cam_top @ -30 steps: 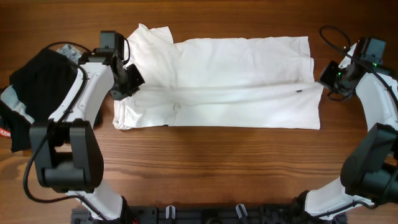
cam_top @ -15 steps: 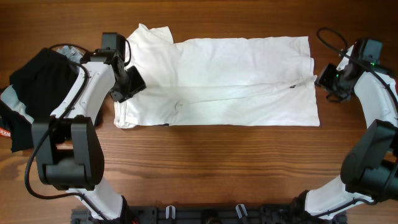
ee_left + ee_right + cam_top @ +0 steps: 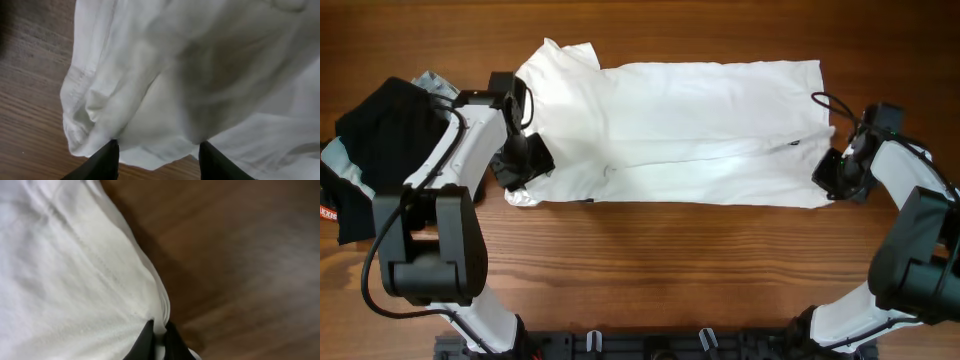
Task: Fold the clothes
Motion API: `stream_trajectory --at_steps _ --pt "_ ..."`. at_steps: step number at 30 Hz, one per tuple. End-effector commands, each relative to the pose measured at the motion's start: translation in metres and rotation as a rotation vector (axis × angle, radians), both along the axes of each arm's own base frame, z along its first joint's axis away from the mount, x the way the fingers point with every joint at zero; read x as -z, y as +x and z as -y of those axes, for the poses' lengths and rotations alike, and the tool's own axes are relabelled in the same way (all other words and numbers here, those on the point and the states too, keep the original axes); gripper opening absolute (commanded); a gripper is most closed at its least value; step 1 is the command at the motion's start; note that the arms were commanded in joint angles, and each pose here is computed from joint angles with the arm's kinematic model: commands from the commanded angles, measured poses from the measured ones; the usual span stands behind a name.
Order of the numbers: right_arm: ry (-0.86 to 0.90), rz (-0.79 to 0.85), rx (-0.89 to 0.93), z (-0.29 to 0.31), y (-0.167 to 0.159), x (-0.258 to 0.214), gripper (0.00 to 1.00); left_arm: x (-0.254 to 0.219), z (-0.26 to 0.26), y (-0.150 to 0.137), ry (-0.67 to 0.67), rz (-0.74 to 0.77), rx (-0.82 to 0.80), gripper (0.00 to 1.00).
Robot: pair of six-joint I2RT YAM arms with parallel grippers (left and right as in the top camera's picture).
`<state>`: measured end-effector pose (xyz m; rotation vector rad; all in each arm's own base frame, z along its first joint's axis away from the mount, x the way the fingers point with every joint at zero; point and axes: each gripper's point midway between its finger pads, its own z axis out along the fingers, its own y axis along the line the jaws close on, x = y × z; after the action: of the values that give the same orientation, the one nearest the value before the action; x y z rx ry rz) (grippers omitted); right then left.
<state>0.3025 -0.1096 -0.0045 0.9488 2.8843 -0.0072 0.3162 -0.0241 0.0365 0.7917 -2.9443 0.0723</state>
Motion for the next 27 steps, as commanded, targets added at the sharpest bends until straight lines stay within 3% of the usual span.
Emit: stream_trajectory --at_steps 1,5,9,14,16,19,26,27 --pt "-0.182 -0.125 0.291 0.063 -0.044 -0.004 0.04 0.005 -0.004 -0.006 0.010 -0.029 -0.005 0.53" --pt "-0.128 -0.017 0.320 0.085 -0.029 -0.019 0.06 0.003 0.016 -0.007 -0.102 -0.032 0.000 0.60" --pt "-0.107 -0.008 0.312 0.082 -0.026 -0.017 0.07 0.002 0.034 -0.011 -0.120 -0.043 0.045 0.64" --pt "-0.104 -0.007 0.304 0.081 -0.026 -0.017 0.08 0.003 0.029 -0.026 0.003 -0.098 0.051 0.66" --pt "-0.105 -0.006 0.305 0.081 -0.026 -0.017 0.08 0.002 0.029 -0.034 0.005 -0.132 0.051 0.63" --pt "-0.105 -0.004 0.305 0.081 -0.025 -0.017 0.09 0.003 0.033 -0.041 0.008 -0.153 0.073 0.47" --pt "-0.105 -0.004 0.305 0.081 -0.025 -0.017 0.09 0.045 0.049 -0.053 0.005 -0.104 0.148 0.45" --pt "-0.105 -0.004 0.305 0.081 -0.025 -0.017 0.09 0.046 0.047 -0.050 0.017 -0.089 0.149 0.24"
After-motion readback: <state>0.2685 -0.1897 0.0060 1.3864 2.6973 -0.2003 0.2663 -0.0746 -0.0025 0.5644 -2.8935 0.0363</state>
